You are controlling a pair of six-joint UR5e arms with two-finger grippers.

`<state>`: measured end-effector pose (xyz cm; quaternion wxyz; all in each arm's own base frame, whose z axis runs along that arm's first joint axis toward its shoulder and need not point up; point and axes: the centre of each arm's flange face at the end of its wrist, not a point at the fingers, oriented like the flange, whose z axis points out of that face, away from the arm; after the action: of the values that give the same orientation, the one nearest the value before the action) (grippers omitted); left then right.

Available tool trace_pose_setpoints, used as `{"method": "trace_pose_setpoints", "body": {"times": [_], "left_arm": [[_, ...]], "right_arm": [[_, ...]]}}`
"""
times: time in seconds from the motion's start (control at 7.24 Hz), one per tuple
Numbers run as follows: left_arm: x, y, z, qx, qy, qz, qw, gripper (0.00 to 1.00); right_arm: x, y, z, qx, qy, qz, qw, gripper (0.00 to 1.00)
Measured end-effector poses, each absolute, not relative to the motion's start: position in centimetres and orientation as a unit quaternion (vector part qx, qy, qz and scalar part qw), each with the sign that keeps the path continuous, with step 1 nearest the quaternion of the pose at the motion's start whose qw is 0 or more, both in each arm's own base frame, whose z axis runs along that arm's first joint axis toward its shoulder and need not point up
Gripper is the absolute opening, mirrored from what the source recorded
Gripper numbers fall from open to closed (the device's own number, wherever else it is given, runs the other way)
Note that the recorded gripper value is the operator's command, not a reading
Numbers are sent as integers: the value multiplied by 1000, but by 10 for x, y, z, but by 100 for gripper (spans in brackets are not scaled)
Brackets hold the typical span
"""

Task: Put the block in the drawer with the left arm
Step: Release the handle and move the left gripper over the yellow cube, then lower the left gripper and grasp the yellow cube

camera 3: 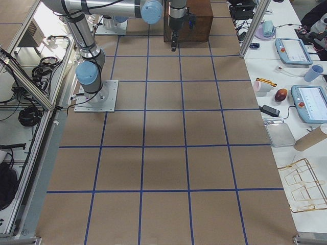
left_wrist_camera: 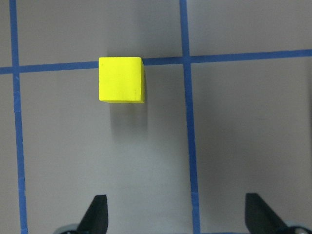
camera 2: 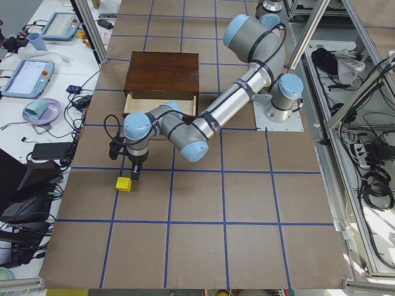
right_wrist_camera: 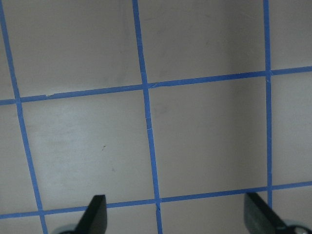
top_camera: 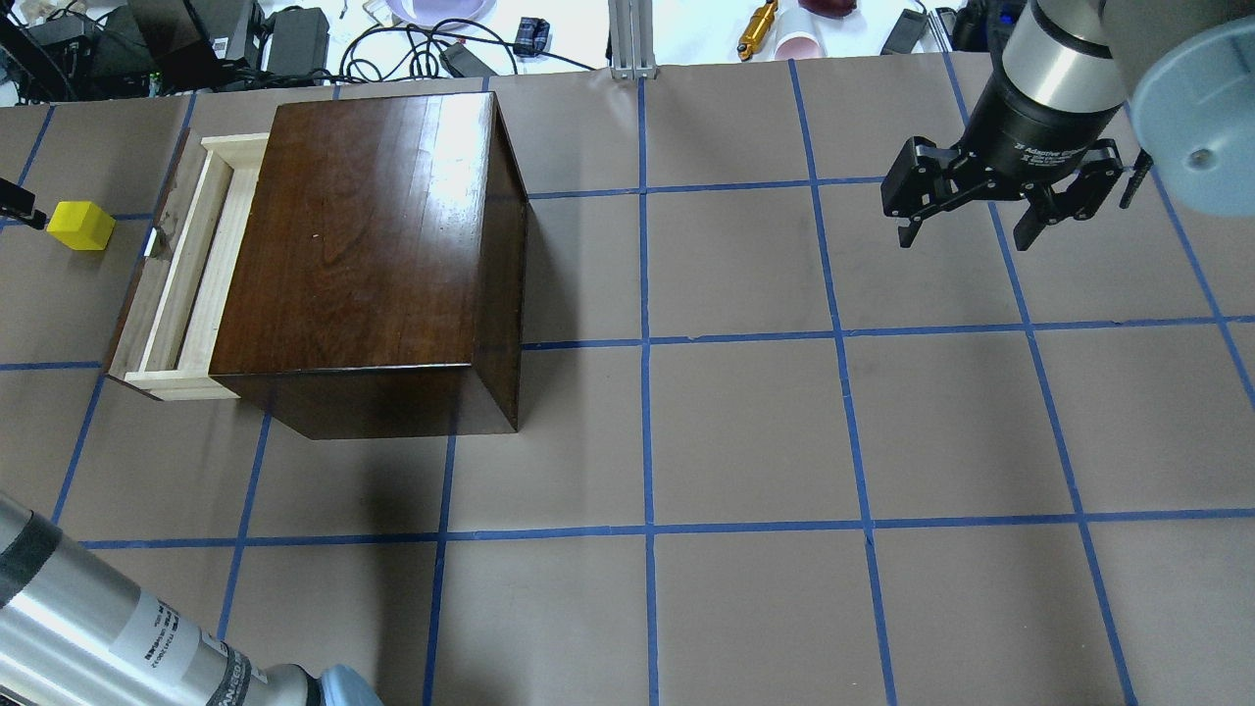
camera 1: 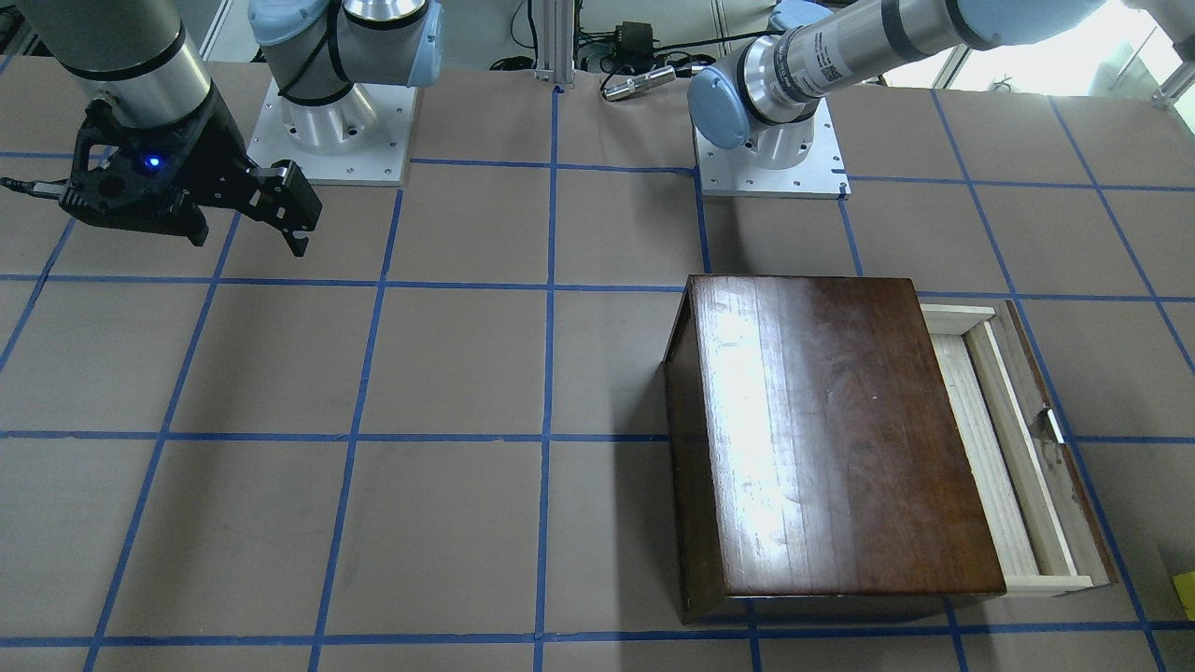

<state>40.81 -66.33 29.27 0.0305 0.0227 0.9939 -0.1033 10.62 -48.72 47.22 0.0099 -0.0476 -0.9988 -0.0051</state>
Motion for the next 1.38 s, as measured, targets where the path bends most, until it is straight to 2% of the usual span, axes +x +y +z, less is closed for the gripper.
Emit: {"method": "trace_pose_setpoints", "body": {"times": [0.69,1.38], "left_arm": [[432,-697,238,26,991,-131,32,100],[431,-713,223,33,986,-162,16,100]], "right_arm": [[106,-487,472,-48,-999,-5,10,100],[106,-487,472,-48,-999,-5,10,100]]}}
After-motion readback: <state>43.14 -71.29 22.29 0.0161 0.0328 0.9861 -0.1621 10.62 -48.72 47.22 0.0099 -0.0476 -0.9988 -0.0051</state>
